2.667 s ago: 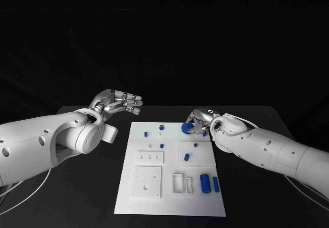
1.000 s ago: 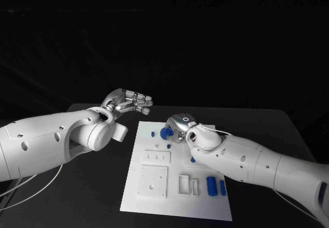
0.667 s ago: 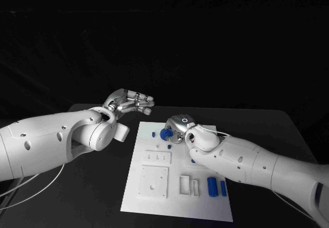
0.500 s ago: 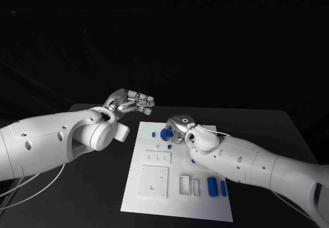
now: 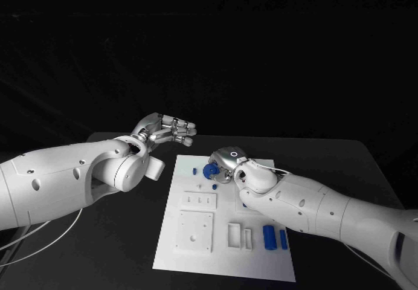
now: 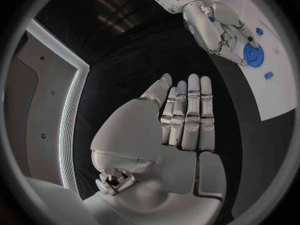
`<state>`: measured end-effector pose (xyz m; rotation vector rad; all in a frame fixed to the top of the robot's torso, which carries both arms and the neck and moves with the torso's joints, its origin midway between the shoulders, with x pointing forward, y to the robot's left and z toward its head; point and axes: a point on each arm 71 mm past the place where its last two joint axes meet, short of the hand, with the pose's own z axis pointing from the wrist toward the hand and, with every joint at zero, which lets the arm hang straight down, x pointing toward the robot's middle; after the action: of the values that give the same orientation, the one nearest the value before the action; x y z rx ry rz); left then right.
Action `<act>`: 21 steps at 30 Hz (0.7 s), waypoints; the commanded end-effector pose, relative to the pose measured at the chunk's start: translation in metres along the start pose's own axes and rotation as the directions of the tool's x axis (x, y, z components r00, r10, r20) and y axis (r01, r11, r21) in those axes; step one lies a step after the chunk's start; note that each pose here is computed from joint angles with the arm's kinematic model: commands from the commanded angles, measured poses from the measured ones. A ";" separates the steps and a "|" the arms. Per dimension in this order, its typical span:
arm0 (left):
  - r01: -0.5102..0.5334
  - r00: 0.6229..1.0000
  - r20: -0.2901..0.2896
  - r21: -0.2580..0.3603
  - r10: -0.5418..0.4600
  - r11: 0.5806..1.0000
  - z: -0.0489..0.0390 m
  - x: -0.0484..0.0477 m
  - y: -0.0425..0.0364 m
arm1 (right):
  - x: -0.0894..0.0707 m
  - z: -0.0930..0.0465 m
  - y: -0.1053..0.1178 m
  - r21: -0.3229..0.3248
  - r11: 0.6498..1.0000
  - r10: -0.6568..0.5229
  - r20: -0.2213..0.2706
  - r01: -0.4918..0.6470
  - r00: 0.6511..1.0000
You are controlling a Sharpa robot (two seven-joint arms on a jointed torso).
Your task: Assemble the parts on the task board
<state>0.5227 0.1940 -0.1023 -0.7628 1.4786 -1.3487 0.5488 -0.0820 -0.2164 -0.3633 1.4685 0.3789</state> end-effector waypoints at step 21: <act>0.009 1.000 -0.024 -0.002 -0.009 1.000 0.0006 0.0023 -0.0009 | 0.005 -0.005 -0.010 0.017 0.997 0.070 -0.062 -0.069 0.996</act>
<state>0.5227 0.1936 -0.1028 -0.7643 1.4878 -1.3517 0.5500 -0.0937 -0.2199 -0.3139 1.5249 0.3979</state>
